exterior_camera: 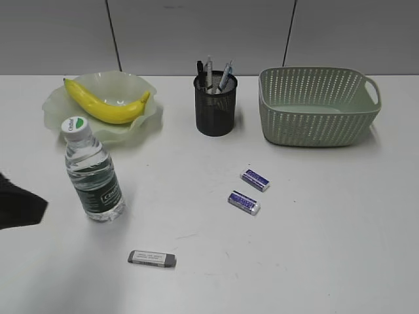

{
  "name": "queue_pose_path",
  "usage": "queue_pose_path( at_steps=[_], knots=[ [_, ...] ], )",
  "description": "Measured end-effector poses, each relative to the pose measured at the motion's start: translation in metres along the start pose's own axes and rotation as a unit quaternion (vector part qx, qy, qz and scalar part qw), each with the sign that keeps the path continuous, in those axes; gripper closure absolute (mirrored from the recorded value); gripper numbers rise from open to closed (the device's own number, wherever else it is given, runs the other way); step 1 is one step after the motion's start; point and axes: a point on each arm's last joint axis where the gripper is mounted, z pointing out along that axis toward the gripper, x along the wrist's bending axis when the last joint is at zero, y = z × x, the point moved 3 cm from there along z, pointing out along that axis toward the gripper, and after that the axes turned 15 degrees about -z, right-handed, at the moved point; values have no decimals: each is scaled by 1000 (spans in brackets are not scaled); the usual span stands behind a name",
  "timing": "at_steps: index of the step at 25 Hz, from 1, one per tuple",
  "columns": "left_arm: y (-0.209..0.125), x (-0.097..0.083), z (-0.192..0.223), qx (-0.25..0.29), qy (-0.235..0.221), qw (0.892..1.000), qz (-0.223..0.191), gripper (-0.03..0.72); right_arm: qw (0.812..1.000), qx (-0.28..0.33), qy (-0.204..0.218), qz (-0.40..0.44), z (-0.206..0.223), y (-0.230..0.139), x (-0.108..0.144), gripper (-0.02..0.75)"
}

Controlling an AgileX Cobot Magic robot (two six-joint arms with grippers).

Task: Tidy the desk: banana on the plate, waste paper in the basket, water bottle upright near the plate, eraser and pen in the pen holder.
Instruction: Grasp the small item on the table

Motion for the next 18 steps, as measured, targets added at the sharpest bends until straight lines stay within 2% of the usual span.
queue_pose_path(
  at_steps=[2,6,9,12,15,18],
  knots=[
    [7,-7,18,36,-2,999,21,440,1000,0,-1,0,0,0,0,367],
    [17,-27,46,88,-23,986,138,418,1000,-1,0,0,0,0,0,367],
    [20,-43,66,117,-38,963,242,389,1000,-1,-1,0,0,0,0,367],
    [21,-57,82,134,-43,933,332,377,1000,-1,-1,0,0,0,0,367],
    [22,-63,99,151,-27,906,395,373,1000,-1,-1,-1,0,0,0,367],
    [25,-66,117,170,-18,885,433,371,1000,-1,-1,-1,0,0,0,367]
  ],
)
